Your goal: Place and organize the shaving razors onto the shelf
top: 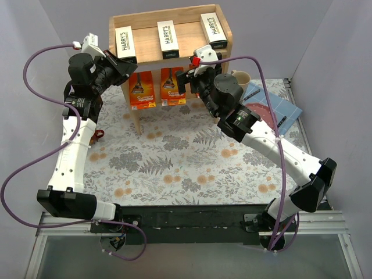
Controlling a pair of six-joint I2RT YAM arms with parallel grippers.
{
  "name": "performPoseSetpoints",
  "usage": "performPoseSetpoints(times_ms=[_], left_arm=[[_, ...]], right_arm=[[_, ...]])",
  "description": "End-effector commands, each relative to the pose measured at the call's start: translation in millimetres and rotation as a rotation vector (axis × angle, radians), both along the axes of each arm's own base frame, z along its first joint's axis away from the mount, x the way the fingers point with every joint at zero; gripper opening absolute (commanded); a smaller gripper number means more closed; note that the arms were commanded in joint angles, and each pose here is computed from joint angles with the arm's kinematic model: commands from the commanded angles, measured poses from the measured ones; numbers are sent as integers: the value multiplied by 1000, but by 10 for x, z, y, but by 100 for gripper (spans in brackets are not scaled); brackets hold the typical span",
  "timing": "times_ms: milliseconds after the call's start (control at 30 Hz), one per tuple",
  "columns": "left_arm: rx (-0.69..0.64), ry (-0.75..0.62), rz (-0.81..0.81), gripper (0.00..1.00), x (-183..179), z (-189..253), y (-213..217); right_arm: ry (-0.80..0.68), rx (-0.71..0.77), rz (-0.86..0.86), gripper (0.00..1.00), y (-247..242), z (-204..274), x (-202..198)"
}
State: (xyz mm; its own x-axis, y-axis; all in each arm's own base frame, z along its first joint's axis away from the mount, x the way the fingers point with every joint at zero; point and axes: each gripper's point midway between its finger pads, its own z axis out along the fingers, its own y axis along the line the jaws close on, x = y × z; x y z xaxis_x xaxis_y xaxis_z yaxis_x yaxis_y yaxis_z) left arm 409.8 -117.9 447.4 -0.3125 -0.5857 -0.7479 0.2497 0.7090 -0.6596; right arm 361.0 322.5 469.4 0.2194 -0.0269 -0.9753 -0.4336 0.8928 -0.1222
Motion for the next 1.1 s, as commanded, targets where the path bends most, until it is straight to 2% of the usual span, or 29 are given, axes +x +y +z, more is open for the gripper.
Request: performPoseSetpoints(times_ms=[0, 167, 233, 333, 367, 400, 433, 500, 567, 633, 700, 800, 900, 967, 1067], left_arm=[[20, -85, 50, 0, 7, 259, 98], [40, -100, 115, 0, -36, 280, 218], [65, -111, 110, 4, -64, 264, 222], [100, -171, -24, 37, -262, 340, 36], [116, -194, -88, 60, -351, 337, -50], [146, -236, -237, 70, -549, 333, -238], [152, -243, -293, 98, -641, 286, -303], [157, -248, -390, 98, -889, 133, -400], [150, -165, -371, 98, -925, -175, -366], [190, -167, -354, 98, -1017, -282, -313], [228, -135, -350, 98, -1085, -537, -276], [303, -114, -318, 98, -1116, -818, -183], [362, -104, -300, 98, -1113, -1021, -116], [404, -108, -277, 98, -1086, -1078, -52], [446, -96, -236, 98, -1018, -1151, 51]], right_arm=[[-18, 62, -10, 99, -164, 168, -44], [48, -18, -3, 99, -286, -55, -41], [58, -75, 20, 99, -387, -180, -91], [125, -182, 82, 99, -506, -504, -250], [154, -224, 135, 99, -495, -649, -337], [147, -227, 162, 99, -563, -631, -450], [171, -259, 206, 99, -561, -805, -523], [159, -314, 360, 99, -515, -876, -801], [181, -351, 423, 99, -517, -989, -945], [252, -336, 369, 99, -607, -1044, -927], [347, -360, 206, 99, -805, -1165, -741], [377, -397, 79, 98, -915, -1080, -541], [305, -458, 84, 98, -878, -1008, -448], [174, -422, 129, 97, -782, -771, -450], [126, -392, 181, 99, -656, -742, -468]])
